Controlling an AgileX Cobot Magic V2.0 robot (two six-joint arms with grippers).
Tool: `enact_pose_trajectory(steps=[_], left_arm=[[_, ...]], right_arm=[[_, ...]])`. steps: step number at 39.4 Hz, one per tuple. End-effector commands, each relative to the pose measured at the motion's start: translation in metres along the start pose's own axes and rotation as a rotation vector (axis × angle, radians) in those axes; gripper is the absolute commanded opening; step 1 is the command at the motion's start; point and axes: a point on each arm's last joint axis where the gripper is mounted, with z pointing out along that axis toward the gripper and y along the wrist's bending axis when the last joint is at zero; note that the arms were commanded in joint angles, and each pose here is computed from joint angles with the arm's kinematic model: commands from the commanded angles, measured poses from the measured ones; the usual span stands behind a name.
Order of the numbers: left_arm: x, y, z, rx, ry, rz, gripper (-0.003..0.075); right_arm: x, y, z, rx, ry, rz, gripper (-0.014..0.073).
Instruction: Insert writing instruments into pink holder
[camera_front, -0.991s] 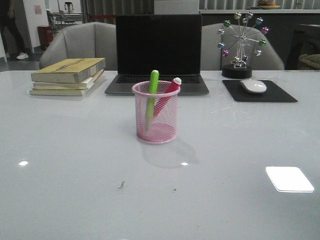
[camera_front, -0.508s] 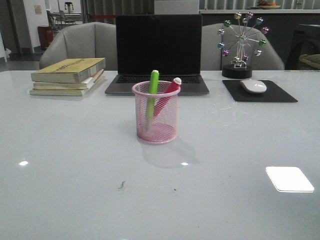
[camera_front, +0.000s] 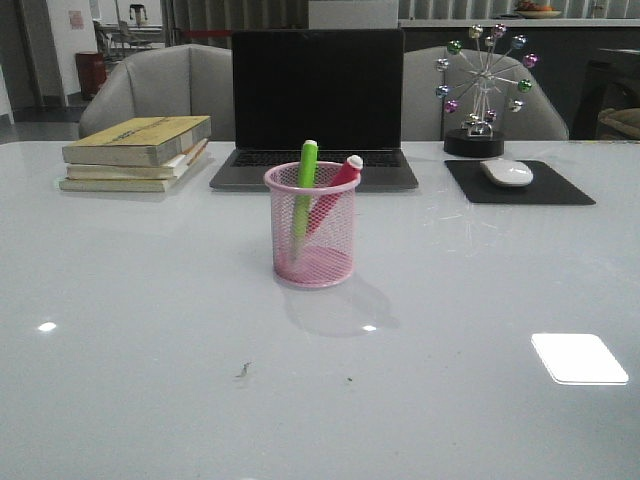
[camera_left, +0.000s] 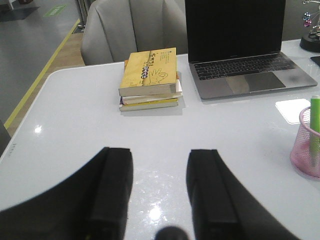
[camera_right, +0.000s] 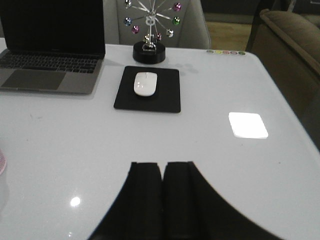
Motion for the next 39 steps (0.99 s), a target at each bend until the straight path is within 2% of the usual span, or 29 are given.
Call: enact_pose_trajectory(steps=[1,23,39], left_arm=[[-0.017,0.002,-0.004,-0.020,-0.112,-0.014,0.0330],[-0.017,0.002,-0.004,-0.020,-0.112,-0.014,0.0330],[-0.017,0.002,-0.004,-0.020,-0.112,-0.014,0.0330]], right_arm=[[-0.013,-0.001,-0.009,0.012,-0.154,-0.014,0.0026],[0.088,0.000,-0.023,-0.001,-0.212,0.029,0.0026],[0.129,0.000,-0.019,-0.006,-0.212,0.050,0.0026]])
